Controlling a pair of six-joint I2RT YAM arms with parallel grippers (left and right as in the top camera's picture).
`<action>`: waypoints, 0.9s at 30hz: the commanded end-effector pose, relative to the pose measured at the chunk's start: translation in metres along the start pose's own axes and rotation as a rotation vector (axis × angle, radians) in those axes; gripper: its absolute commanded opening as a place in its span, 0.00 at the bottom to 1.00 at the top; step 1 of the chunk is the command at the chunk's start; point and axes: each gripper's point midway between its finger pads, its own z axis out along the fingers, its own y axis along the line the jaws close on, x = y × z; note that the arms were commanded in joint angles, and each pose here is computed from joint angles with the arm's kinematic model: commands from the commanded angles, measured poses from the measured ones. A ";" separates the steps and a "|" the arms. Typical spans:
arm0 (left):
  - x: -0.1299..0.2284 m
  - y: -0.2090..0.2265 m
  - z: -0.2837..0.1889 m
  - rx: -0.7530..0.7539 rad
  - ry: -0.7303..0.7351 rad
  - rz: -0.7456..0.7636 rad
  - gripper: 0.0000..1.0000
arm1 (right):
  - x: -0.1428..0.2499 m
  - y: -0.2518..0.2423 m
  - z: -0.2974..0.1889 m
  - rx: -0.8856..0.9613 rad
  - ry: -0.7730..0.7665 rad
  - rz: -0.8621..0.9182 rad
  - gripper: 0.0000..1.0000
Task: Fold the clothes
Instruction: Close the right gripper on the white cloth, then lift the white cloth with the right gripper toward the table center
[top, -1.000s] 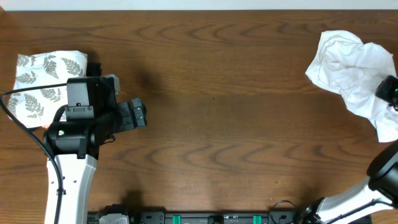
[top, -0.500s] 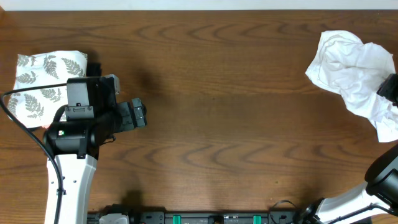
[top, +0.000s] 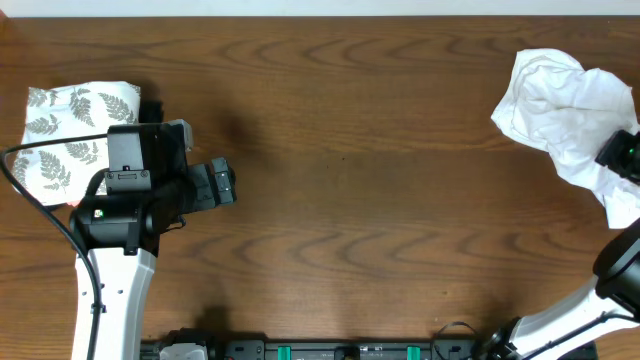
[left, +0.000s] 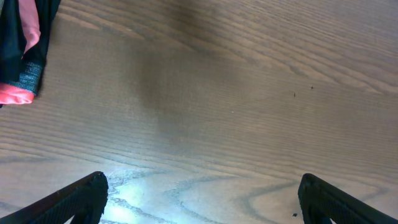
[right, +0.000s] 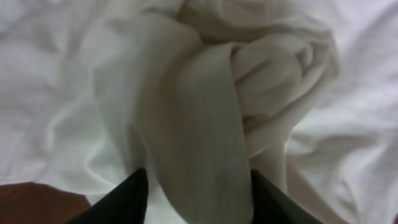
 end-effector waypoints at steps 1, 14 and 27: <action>-0.007 0.001 -0.006 -0.010 -0.025 0.005 0.98 | -0.005 0.002 0.000 0.006 -0.013 -0.017 0.42; -0.007 0.001 -0.006 -0.010 -0.025 0.005 0.98 | -0.028 0.043 -0.036 -0.200 -0.110 -0.034 0.01; -0.007 0.001 -0.006 -0.010 -0.025 0.004 0.98 | -0.008 0.223 -0.218 -0.520 -0.383 -0.627 0.01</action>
